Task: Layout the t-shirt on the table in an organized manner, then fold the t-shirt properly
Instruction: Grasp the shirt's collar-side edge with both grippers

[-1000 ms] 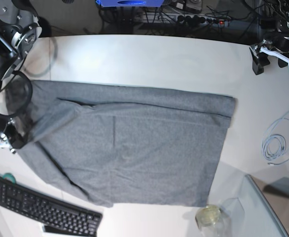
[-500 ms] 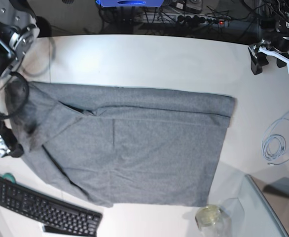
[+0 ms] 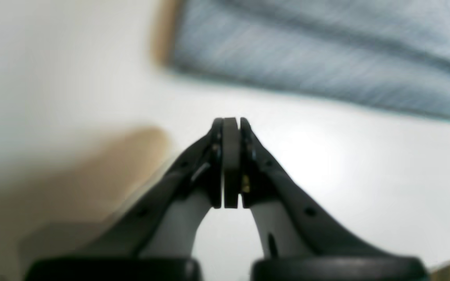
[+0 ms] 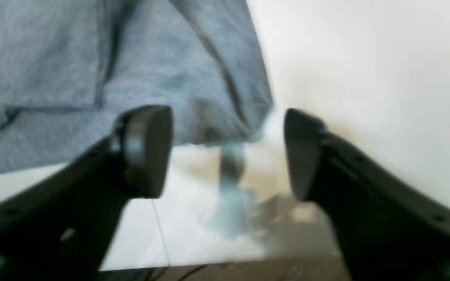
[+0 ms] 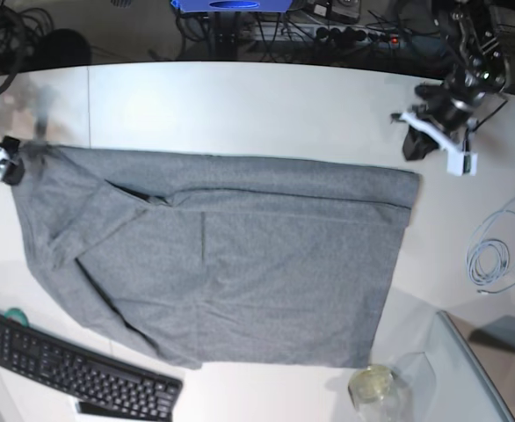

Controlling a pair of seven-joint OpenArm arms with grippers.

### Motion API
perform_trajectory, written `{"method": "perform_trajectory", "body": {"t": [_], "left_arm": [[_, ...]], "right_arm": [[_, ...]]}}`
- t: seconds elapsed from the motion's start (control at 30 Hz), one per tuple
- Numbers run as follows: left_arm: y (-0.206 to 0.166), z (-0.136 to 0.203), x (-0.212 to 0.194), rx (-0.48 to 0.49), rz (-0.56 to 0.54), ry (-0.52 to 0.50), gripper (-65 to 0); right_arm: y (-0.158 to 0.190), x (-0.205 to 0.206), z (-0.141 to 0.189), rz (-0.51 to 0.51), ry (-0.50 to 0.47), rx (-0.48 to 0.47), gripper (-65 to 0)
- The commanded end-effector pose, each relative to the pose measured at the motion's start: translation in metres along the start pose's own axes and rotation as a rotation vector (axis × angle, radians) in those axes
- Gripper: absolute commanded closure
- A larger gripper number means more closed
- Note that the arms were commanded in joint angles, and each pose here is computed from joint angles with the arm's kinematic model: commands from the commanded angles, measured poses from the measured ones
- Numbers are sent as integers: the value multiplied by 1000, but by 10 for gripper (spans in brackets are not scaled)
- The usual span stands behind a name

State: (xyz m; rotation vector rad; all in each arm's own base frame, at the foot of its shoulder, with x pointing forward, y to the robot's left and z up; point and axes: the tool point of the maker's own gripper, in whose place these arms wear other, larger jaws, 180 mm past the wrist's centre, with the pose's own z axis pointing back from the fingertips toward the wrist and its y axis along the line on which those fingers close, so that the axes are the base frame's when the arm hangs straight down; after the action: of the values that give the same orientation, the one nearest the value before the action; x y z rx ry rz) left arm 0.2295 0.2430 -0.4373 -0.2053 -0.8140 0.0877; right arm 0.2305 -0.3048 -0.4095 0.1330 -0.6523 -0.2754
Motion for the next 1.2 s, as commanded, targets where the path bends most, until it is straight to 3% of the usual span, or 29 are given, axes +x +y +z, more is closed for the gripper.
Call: {"method": "perform_trajectory", "body": {"t": [0.0,0.23,0.5,0.73,0.83,1.0,1.17], "left_arm": [[-3,-2,21,-7,-16,-54,0],[-21,-25,52,-22,-9,-135,0],[13,-38,26,63,53,-97,0],[24,-43,22,97,21,-108,0],[22,-41,34,96,6,-134,0],[17,-41,41,89,0,-153,0],[19,-49,44,88,10,-148,0]], "right_arm": [[0,9,5,18,-38,6,-461],[-1,9,5,13,-58,6,-443],[-1,11,5,13,-66,7,-371],[-9,9,-3,-10,-45,-3,-383],[-21,7,-9,8,-14,-39,-429],[-37,13,-15,82,10,-133,-434],[-32,12,-15,111,19,-108,-434]]}}
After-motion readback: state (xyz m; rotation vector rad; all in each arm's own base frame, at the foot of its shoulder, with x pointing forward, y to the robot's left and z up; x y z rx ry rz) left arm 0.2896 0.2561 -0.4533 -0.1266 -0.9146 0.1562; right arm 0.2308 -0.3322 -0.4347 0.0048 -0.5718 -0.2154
